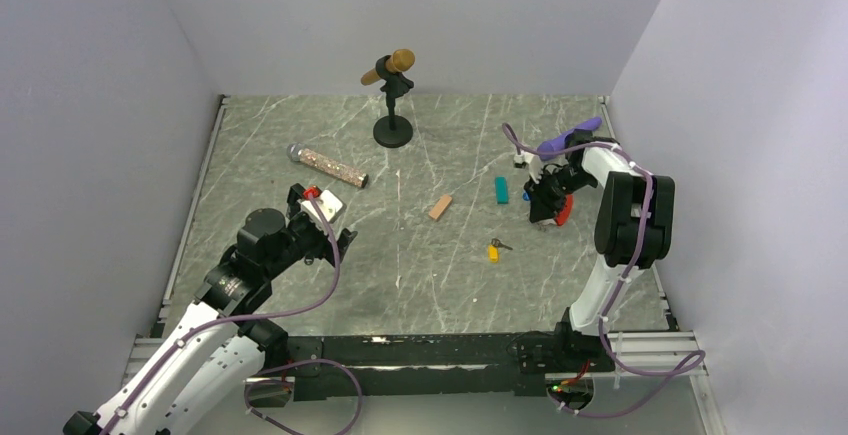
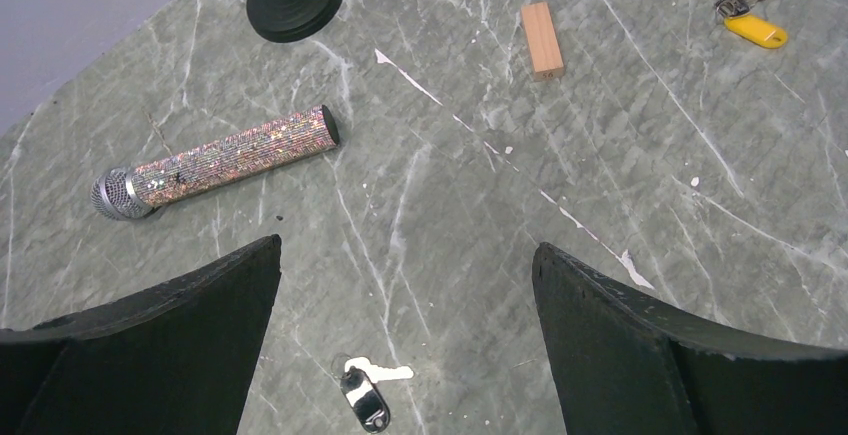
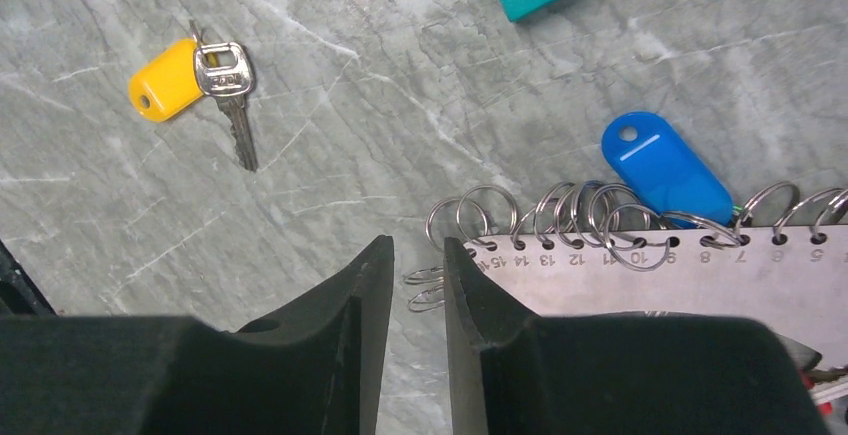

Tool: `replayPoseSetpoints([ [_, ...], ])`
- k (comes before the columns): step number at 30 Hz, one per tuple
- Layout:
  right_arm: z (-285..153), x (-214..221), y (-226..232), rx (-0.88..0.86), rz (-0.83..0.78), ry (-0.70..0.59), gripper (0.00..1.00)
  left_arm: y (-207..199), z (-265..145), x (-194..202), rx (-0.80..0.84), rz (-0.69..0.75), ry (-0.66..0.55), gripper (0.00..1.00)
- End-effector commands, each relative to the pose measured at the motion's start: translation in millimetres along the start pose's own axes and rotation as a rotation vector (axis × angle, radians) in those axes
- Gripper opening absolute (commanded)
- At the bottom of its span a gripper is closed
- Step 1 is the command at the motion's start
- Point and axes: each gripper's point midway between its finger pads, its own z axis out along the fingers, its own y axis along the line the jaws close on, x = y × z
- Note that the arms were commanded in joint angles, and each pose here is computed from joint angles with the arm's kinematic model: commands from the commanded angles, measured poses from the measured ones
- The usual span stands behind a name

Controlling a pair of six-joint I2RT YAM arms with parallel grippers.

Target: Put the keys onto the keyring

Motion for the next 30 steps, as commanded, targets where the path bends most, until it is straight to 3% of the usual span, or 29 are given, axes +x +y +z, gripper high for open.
replayPoseSetpoints([
  [1,-10,-17,-3,0.047,-0.053,-0.041,0.29,3,-2,-20,-0.003,-0.002,-0.053,0.99],
  [30,11,-4,-14,0.093,-0.054,0.111,0.27,4,-2,-21,-0.002,-0.005,-0.056,0.99],
])
